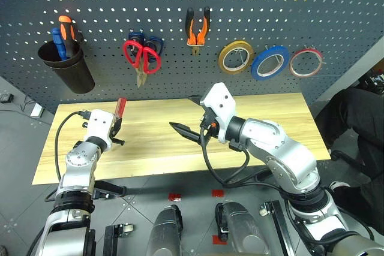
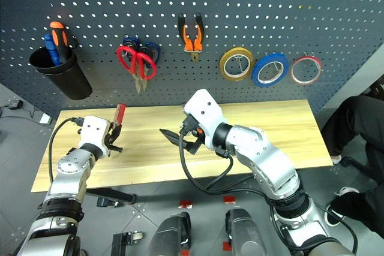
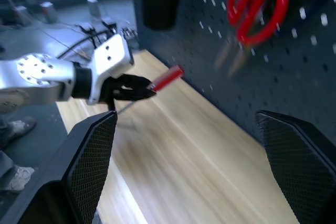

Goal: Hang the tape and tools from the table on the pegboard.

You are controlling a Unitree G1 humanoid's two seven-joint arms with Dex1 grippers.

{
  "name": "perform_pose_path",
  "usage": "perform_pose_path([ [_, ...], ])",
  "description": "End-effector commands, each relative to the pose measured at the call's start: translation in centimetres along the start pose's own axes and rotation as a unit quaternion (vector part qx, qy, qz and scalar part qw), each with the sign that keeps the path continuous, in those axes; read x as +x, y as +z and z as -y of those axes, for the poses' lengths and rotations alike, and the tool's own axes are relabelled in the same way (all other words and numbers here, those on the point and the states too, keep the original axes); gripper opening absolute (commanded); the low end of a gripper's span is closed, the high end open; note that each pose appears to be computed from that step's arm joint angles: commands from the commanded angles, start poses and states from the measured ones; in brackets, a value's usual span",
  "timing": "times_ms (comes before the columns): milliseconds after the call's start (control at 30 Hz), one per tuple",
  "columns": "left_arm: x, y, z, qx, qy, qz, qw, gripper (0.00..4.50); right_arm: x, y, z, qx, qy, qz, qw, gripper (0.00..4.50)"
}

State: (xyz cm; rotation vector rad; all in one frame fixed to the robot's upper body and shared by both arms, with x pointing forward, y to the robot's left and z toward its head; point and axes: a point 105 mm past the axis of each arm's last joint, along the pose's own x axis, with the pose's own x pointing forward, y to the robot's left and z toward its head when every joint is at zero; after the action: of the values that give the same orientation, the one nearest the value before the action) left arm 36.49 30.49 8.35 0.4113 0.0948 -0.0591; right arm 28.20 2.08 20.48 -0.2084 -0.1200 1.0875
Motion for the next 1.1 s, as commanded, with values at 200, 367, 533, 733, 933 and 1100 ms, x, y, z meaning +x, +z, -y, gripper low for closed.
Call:
perform_pose_path([
  [200,-1.9,6.1,-3.2,0.027,0.086,0.127,0.988,0.64,-0.6,2.1,-2.1,-0.019,0.072,0.058,0.996,4.5],
  [367,-3.0,11.8,-3.0,0.037,0.071,0.218,0.973,0.64,-0.7,2.1,-1.7,-0.021,0.075,0.06,0.995,4.5],
  [533,-3.6,17.1,-4.6,0.02,0.082,0.282,0.956,0.63,-0.6,2.1,-1.1,-0.024,0.074,0.062,0.995,4.5],
  [733,-3.6,22.0,-6.5,-0.038,0.096,0.335,0.936,0.62,-0.4,2.2,-0.8,-0.029,0.074,0.067,0.995,4.5],
  [933,-3.5,24.8,-9.0,-0.073,0.114,0.362,0.922,0.61,-0.3,2.3,-0.4,-0.035,0.067,0.066,0.995,4.5],
  [1100,-3.7,24.3,-11.2,-0.072,0.146,0.353,0.922,0.61,-0.3,2.1,-0.2,-0.034,0.064,0.063,0.995,4.5],
])
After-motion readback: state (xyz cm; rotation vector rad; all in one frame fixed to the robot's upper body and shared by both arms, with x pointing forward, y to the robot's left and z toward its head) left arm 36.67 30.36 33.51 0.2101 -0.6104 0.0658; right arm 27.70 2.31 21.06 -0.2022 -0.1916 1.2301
